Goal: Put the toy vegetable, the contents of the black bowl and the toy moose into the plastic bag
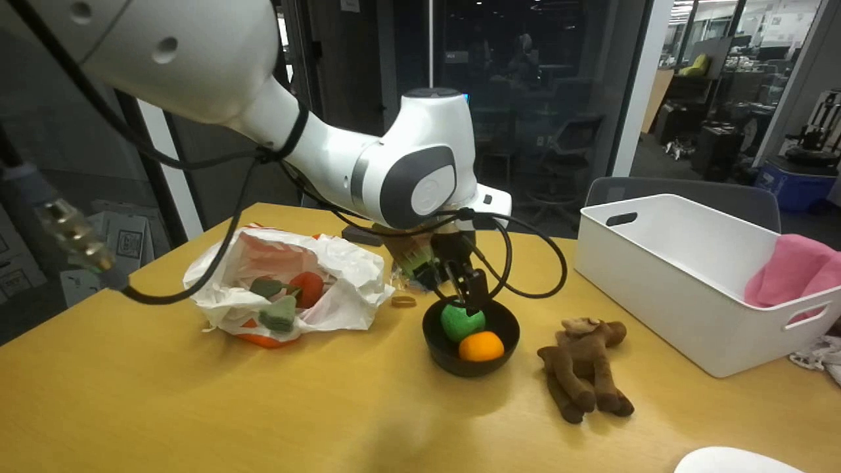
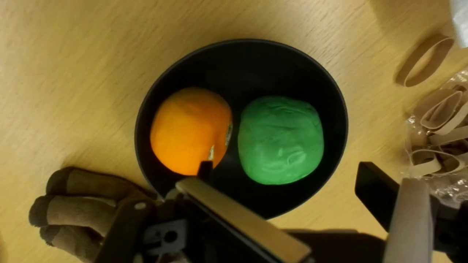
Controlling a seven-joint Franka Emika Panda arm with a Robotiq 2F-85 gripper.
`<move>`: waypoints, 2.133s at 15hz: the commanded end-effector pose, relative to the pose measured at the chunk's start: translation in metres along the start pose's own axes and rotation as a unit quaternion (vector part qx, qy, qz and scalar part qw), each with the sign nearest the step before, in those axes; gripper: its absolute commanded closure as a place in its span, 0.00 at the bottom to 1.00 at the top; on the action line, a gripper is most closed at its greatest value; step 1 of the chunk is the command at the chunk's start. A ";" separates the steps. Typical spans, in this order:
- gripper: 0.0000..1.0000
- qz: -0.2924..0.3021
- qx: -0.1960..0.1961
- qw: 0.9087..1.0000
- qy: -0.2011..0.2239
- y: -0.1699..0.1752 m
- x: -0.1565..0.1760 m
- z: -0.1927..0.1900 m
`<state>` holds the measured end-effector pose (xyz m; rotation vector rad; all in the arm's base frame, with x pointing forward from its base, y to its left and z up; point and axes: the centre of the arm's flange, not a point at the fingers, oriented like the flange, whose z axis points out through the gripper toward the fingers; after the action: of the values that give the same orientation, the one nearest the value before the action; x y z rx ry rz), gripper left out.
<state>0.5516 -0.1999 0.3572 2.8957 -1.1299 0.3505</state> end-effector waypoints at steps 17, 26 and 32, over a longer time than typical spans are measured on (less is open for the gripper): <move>0.47 0.042 0.022 0.999 -0.013 0.000 0.022 0.059; 0.51 -0.015 -0.001 1.000 0.008 -0.035 -0.007 -0.044; 0.51 -0.151 0.029 0.982 -0.108 -0.104 -0.095 -0.093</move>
<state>0.5571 -0.0987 0.4228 3.0519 -0.8485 0.1799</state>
